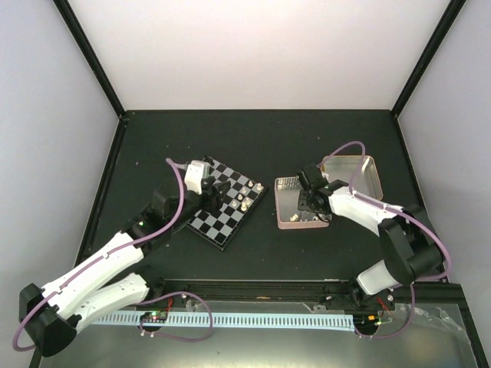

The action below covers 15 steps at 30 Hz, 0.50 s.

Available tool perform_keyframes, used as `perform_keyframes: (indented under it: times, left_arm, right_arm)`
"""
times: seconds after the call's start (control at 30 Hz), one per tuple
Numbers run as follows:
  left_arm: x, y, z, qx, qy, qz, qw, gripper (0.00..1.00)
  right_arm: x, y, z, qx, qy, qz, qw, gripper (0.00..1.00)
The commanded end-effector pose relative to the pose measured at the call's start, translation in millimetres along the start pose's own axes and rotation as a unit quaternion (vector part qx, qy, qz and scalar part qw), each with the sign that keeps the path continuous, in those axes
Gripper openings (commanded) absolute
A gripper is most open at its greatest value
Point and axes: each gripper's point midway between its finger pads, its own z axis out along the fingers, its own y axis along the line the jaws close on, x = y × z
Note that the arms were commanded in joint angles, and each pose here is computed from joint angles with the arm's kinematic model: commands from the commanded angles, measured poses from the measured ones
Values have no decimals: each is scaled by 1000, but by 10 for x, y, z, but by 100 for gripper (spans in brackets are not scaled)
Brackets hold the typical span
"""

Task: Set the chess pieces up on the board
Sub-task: Pick up the chess piece from the storage box.

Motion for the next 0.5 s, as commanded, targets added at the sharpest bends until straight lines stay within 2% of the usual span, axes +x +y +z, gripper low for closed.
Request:
perform_keyframes:
  times: [0.0,0.27,0.47]
  left_arm:
    - [-1,25,-144,-7,2,-44,999,62]
    - [-22,-14,-200,-5,18,-71,997,63]
    - [123,34,-128,-4,23,-58,998,63]
  right_arm:
    - [43,107,-10,-12,46,6,999,52]
    - [110,47,-16,22,95,3,995,40]
    - [163,-144,9,52,72,2,996,47]
